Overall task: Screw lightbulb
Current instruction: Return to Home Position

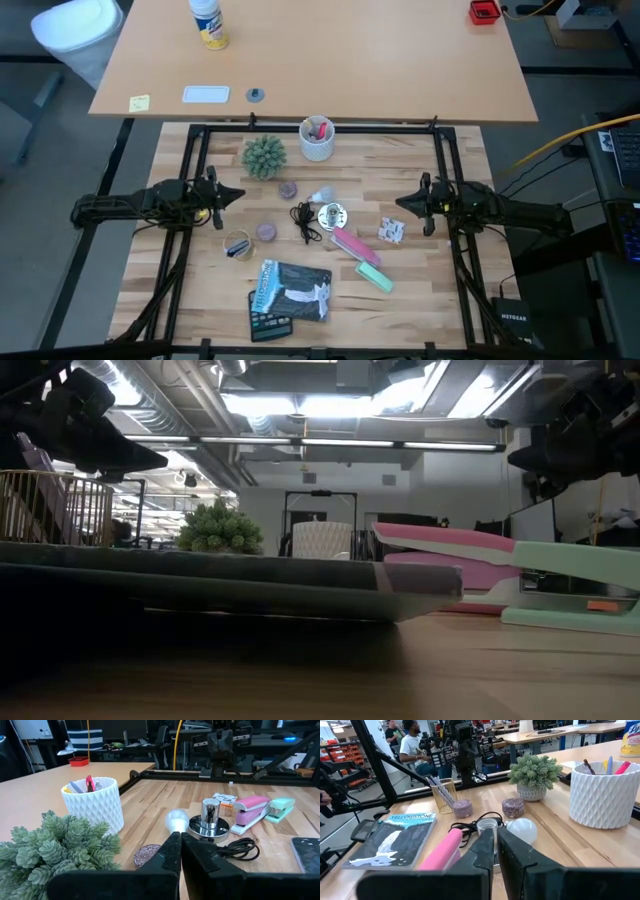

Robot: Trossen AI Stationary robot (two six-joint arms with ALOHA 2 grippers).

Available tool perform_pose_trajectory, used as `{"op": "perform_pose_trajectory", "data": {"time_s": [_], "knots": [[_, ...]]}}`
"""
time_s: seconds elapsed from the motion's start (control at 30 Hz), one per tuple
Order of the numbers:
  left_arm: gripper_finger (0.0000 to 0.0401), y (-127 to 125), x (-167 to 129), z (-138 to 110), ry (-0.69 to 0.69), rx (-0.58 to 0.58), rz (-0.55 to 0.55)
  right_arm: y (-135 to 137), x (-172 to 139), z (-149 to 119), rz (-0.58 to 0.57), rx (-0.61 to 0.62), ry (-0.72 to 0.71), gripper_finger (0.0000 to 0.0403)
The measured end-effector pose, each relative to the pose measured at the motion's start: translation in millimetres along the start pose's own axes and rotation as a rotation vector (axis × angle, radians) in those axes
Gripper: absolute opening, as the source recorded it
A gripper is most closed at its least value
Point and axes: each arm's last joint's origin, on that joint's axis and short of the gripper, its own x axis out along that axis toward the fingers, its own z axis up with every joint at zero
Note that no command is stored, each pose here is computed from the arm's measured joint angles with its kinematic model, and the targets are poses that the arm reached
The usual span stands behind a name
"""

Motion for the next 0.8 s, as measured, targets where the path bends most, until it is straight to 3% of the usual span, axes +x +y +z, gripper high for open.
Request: {"op": "perform_pose_trajectory", "data": {"time_s": [0.3, 0.8], "knots": [[0.0004, 0.0, 0.0, -0.1, 0.002, -0.077, 0.0, -0.1, -0.2, -0.6, -0.002, 0.001, 0.012, 0.0028], [0.0004, 0.0, -0.1, -0.1, 0.001, -0.078, 0.0, -0.2, -0.2, -1.0, -0.004, 0.046, 0.016, 0.0028]]}}
